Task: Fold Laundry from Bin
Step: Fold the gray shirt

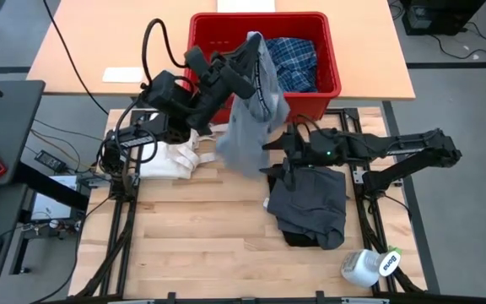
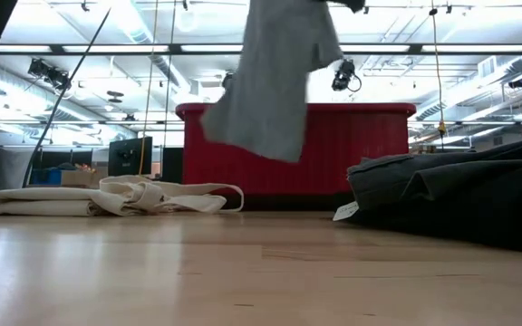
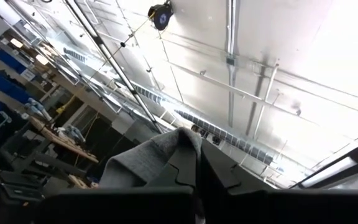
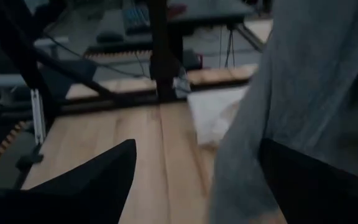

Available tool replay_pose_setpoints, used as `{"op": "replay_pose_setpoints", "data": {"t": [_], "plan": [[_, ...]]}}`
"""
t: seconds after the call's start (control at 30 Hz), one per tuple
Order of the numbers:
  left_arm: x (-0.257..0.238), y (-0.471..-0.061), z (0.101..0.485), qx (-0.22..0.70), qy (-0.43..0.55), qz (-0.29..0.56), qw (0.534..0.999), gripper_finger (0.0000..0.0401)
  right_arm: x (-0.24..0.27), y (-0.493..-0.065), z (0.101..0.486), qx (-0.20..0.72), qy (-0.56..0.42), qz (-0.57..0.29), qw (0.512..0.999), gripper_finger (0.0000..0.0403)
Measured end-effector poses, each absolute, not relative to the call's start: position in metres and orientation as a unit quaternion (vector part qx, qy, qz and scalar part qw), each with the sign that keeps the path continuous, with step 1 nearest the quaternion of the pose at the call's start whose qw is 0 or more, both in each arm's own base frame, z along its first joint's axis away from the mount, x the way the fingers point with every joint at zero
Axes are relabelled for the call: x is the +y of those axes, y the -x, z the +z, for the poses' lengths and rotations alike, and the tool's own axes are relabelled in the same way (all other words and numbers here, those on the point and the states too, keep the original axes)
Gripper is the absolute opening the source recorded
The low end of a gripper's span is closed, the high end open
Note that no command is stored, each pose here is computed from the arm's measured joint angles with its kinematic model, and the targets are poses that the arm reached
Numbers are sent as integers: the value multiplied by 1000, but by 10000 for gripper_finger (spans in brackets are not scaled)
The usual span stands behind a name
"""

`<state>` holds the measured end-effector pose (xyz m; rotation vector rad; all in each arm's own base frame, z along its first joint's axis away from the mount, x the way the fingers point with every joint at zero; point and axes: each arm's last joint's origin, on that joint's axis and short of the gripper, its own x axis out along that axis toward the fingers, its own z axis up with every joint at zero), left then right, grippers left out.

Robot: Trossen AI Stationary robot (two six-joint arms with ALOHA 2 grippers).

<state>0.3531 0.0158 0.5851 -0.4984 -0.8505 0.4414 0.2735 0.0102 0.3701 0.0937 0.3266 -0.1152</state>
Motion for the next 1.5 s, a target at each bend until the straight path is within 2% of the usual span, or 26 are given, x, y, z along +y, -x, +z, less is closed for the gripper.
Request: {"op": "replay_pose_setpoints", "data": {"t": [0.23,0.43,0.63,0.77,0.83,0.9,0.97,1.07,1.23,1.5], "plan": [[10,-349,589,-425,217,211,853,7,2,-268,358,219,-38,-77,972,347],[11,-350,588,-420,217,212,856,7,-14,-265,367,186,-30,-114,975,347],[11,-350,588,-420,218,211,855,7,-15,-258,388,109,-10,-99,989,347],[11,-350,588,-420,218,211,855,7,-25,-261,388,105,29,-124,986,347],[11,-350,588,-419,218,212,856,7,-36,-262,385,113,17,-143,983,347],[11,-350,588,-419,218,212,856,7,-41,-261,384,114,-31,-125,985,347],[11,-350,588,-419,216,212,856,7,-38,-261,385,109,-70,-65,989,347],[11,-350,588,-418,215,213,857,7,-23,-260,386,115,-89,-6,989,347],[11,-350,588,-419,218,212,856,7,-11,-261,384,122,-50,-46,990,347],[12,-349,589,-422,220,222,851,7,-7,-266,387,98,-40,-49,993,341]]}}
